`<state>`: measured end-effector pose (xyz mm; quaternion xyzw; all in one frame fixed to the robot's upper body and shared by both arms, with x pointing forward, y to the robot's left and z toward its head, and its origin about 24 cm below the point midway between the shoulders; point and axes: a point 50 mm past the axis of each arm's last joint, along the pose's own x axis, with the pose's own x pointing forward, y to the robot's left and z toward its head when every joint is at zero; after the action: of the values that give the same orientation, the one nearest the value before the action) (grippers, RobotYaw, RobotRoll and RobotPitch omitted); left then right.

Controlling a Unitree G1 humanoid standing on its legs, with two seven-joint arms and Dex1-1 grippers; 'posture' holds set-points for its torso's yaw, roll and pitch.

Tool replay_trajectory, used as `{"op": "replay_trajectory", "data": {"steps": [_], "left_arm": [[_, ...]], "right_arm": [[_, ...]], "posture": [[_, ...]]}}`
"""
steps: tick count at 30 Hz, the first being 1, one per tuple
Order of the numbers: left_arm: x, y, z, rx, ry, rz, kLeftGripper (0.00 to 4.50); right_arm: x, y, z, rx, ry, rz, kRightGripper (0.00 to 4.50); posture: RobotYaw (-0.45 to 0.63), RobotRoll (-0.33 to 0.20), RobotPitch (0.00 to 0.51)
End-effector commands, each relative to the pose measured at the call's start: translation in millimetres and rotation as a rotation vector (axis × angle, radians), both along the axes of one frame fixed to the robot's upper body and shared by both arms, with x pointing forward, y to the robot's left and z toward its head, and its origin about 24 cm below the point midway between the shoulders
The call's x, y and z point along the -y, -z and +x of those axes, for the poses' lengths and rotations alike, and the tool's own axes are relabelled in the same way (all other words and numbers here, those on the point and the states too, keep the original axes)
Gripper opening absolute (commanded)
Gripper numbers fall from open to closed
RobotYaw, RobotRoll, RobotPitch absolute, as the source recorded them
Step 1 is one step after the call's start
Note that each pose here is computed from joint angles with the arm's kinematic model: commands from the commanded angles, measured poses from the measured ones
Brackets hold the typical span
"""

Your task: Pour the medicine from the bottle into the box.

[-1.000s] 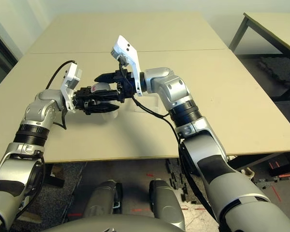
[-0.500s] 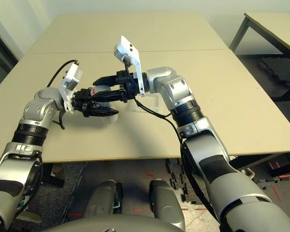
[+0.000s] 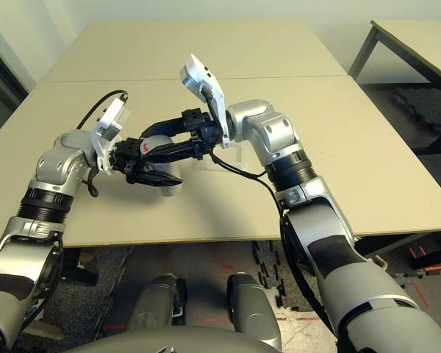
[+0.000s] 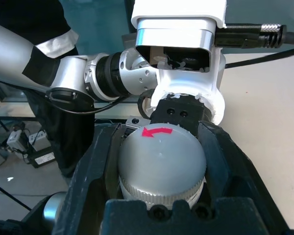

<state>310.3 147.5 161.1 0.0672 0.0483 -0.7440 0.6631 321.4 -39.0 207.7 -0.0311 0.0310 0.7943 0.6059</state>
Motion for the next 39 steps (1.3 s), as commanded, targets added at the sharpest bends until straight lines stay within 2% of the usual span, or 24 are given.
{"op": "replay_trajectory", "data": {"steps": [1,3,28,39], "left_arm": [[-3,-4,-0.1,0.017,-0.009,0.007,2.85],[-5,-3,-0.3,0.016,-0.013,0.009,2.85],[-8,-1,-7.9,0.009,-0.022,0.003,2.85],[-22,2,-5.6,0.006,-0.082,0.011,2.85]], "right_arm": [[-7,1,-6.6,0.012,-0.065,-0.016,3.92],[-6,1,-5.8,0.014,-0.061,-0.017,4.5],[-2,3,18.5,0.016,0.088,0.003,4.5],[48,-6,27.9,0.008,0.223,0.032,4.5]], "posture": [[0.03,0.0,0.051],[0.03,0.0,0.051],[0.05,0.0,0.049],[0.03,0.0,0.043]]}}
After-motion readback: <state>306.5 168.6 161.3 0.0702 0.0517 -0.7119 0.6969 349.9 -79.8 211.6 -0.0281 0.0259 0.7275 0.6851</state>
